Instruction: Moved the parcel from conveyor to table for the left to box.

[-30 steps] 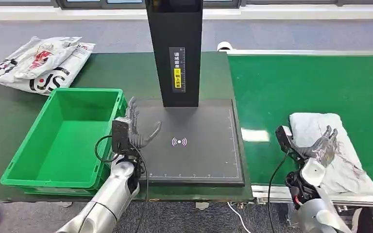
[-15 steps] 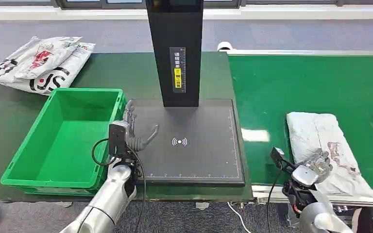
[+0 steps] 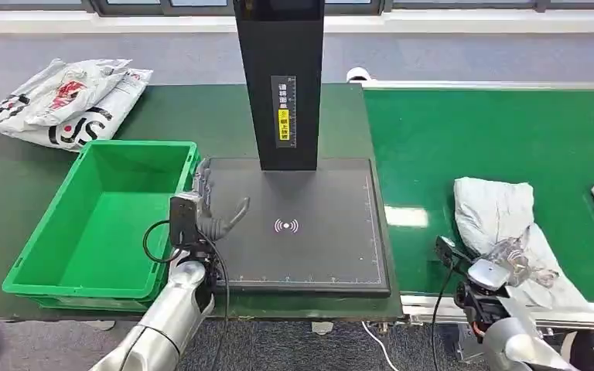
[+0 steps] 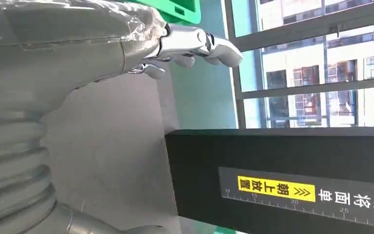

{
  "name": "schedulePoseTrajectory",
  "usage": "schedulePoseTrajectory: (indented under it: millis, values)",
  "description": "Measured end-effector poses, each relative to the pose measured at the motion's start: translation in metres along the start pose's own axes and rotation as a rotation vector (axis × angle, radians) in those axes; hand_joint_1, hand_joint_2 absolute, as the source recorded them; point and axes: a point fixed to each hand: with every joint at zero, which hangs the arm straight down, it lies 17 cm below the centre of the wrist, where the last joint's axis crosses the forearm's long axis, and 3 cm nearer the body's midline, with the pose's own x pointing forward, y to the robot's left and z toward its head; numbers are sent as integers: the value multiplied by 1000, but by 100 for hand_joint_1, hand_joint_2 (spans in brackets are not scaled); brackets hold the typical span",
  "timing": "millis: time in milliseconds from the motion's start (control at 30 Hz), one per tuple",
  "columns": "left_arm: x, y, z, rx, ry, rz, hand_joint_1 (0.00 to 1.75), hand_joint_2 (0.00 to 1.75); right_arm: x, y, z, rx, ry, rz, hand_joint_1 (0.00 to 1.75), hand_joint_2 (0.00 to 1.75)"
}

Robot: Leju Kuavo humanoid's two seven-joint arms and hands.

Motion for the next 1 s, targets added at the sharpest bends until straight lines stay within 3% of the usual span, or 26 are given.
schedulePoseTrajectory:
  millis: [200, 433, 600, 733, 867, 1000]
  values:
    - [-1, 4, 1, 7, 3, -11, 0, 175, 7, -12, 0, -59, -23, -44, 175, 175]
    - [-3, 19, 8, 45, 14, -53, 0, 175, 61, -94, 24, -403, -270, -330, 175, 175]
    - [-3, 27, 10, 65, 14, -92, 0, 175, 106, -163, 66, -560, -487, -505, 175, 175]
    - [-2, 33, 8, 77, 15, -120, 0, 175, 138, -231, 130, -725, -713, -670, 175, 175]
    - [1, 33, 5, 77, 9, -141, 0, 175, 147, -274, 178, -805, -801, -839, 175, 175]
    - [4, 32, 0, 74, 2, -157, 0, 175, 154, -292, 213, -836, -852, -919, 175, 175]
